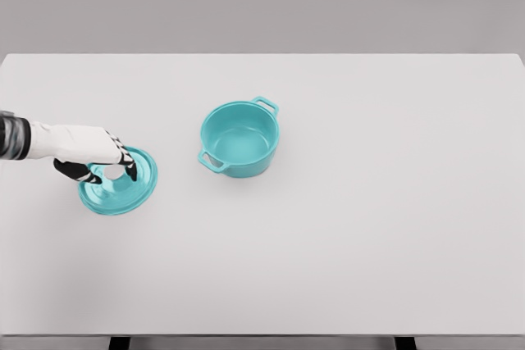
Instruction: Cover the pot with left arm
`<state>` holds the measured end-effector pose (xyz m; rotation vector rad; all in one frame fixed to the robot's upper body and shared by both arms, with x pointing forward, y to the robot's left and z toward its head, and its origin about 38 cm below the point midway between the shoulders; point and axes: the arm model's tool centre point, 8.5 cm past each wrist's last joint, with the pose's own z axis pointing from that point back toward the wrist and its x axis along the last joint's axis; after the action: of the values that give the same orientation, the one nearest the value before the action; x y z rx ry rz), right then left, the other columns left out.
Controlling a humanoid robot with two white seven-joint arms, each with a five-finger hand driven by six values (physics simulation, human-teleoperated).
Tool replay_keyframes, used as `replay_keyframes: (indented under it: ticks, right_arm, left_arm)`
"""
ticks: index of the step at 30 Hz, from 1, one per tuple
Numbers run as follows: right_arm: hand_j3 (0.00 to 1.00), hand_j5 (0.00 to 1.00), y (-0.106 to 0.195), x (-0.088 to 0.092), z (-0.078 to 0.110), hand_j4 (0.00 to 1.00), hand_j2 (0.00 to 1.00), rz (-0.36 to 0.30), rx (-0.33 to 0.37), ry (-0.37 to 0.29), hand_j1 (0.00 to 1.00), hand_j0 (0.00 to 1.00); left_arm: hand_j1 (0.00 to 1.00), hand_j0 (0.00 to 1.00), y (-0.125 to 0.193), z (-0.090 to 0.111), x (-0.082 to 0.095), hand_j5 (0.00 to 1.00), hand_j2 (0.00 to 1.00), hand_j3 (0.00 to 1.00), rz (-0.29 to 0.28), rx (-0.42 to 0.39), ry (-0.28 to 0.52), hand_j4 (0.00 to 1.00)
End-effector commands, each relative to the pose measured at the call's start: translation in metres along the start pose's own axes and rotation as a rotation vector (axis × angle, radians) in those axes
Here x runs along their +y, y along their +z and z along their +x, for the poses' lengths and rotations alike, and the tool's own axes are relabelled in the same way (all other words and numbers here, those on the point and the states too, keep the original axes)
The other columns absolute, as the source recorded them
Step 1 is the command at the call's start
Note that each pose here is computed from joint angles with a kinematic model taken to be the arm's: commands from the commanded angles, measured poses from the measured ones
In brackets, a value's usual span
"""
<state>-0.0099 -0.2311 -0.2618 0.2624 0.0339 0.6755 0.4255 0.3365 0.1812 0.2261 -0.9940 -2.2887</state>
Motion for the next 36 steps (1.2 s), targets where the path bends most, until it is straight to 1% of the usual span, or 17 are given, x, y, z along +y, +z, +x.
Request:
replay_keyframes:
  ticks: [1,8,10,16,20,21,26,29,31,33,36]
  right_arm:
    - [1.0,1.0,0.0,0.001,-0.001,1.0,1.0,0.001,0.001,-0.001,1.0,1.0]
    - [1.0,1.0,0.0,0.0,0.0,1.0,1.0,0.0,0.0,0.0,1.0,1.0]
    - [1.0,1.0,0.0,0.0,0.0,1.0,1.0,0.0,0.0,0.0,1.0,1.0]
    - [1.0,1.0,0.0,0.0,0.0,1.0,1.0,0.0,0.0,0.0,1.0,1.0]
    - [1.0,1.0,0.0,0.0,0.0,1.0,1.0,0.0,0.0,0.0,1.0,1.0]
    - [1.0,1.0,0.0,0.001,-0.001,1.0,1.0,0.001,0.001,-0.001,1.0,1.0]
    - [1.0,1.0,0.0,0.0,0.0,1.0,1.0,0.0,0.0,0.0,1.0,1.0]
    - [1.0,1.0,0.0,0.001,-0.001,1.0,1.0,0.001,0.001,-0.001,1.0,1.0]
    - [1.0,1.0,0.0,0.0,0.0,1.0,1.0,0.0,0.0,0.0,1.0,1.0]
    - [1.0,1.0,0.0,0.001,-0.001,1.0,1.0,0.001,0.001,-0.001,1.0,1.0]
    - [1.0,1.0,0.0,0.001,-0.001,1.0,1.0,0.001,0.001,-0.001,1.0,1.0]
  left_arm:
    - [0.68,0.68,-0.002,0.001,-0.001,0.68,0.68,0.68,-0.006,-0.007,-0.004,0.68]
    - [0.67,0.67,-0.002,0.002,-0.002,0.67,0.67,0.67,-0.009,-0.009,-0.004,0.67]
    - [0.61,0.61,-0.002,0.002,-0.002,0.61,0.61,0.61,-0.009,-0.009,-0.004,0.61]
    - [0.54,0.54,-0.003,0.002,-0.001,0.54,0.54,0.54,-0.008,-0.01,-0.004,0.54]
    - [0.48,0.48,-0.003,0.002,-0.001,0.48,0.48,0.48,-0.007,-0.01,-0.006,0.48]
    - [0.45,0.45,-0.003,0.002,0.0,0.45,0.45,0.45,-0.006,-0.011,-0.008,0.45]
    - [0.44,0.44,-0.002,0.005,0.007,0.44,0.44,0.44,0.005,-0.016,-0.022,0.44]
    - [0.44,0.44,0.002,0.008,0.021,0.44,0.44,0.44,0.027,-0.021,-0.05,0.44]
    - [0.44,0.44,0.004,0.008,0.026,0.44,0.44,0.44,0.036,-0.02,-0.056,0.44]
    - [0.45,0.45,0.004,0.013,0.032,0.45,0.45,0.45,0.047,-0.032,-0.07,0.45]
    - [0.45,0.45,0.007,0.015,0.041,0.45,0.45,0.45,0.071,-0.043,-0.069,0.45]
